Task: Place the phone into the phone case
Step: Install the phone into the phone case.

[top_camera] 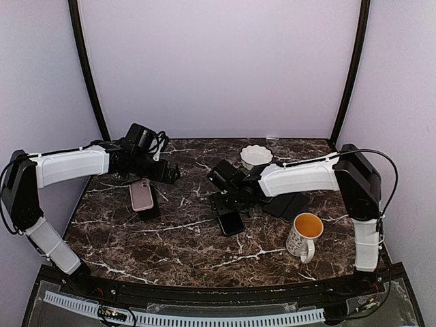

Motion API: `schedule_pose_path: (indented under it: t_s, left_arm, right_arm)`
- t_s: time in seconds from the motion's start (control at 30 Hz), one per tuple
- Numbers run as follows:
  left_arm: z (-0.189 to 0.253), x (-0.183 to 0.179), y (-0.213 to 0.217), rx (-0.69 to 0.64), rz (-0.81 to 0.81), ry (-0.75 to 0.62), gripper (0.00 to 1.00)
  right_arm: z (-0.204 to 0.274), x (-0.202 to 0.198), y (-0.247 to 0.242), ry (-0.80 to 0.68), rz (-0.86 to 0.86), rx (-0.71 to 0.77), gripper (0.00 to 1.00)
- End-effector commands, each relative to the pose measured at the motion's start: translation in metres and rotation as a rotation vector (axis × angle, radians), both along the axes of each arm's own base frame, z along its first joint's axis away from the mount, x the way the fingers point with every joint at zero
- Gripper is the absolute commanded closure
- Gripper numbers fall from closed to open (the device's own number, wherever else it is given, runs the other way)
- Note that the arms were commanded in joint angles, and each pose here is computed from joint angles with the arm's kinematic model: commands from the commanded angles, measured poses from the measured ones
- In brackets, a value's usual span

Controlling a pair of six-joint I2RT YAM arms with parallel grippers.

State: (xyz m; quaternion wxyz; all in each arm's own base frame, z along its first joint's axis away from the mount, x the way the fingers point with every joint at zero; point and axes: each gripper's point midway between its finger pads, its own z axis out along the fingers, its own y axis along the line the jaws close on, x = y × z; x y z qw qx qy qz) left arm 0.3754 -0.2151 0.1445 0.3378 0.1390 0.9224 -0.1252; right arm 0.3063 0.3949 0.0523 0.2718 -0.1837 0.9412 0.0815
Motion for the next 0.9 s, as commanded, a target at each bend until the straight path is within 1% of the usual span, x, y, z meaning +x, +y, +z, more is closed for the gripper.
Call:
schedule_pose_path:
  t_s: [0.0, 0.1, 0.27, 0.57, 0.7, 0.87]
  left_arm:
    - [-0.001, -0.003, -0.001, -0.005, -0.008, 0.013, 0.01]
    - [-0.003, -0.003, -0.001, -0.003, -0.007, 0.017, 0.01]
    - [-0.003, -0.003, -0.001, -0.001, -0.006, 0.019, 0.01]
    - [-0.005, -0.003, -0.002, 0.001, -0.007, 0.022, 0.02]
    - [-0.006, -0.002, -0.002, 0.003, -0.008, 0.024, 0.01]
    - [-0.004, -0.002, -0.001, 0.003, -0.009, 0.019, 0.01]
  right_arm:
    - [-0.030, -0.006, -0.025, 0.038, -0.025, -0.126, 0.35]
    - [-0.033, -0.004, -0.026, 0.037, -0.028, -0.133, 0.32]
    - [-0.035, 0.002, -0.029, 0.023, -0.028, -0.159, 0.31]
    - [-0.037, 0.009, -0.032, 0.010, -0.030, -0.182, 0.25]
    - [-0.039, 0.008, -0.032, 0.019, -0.021, -0.193, 0.20]
    - [-0.036, 0.010, -0.031, 0.016, -0.021, -0.189, 0.19]
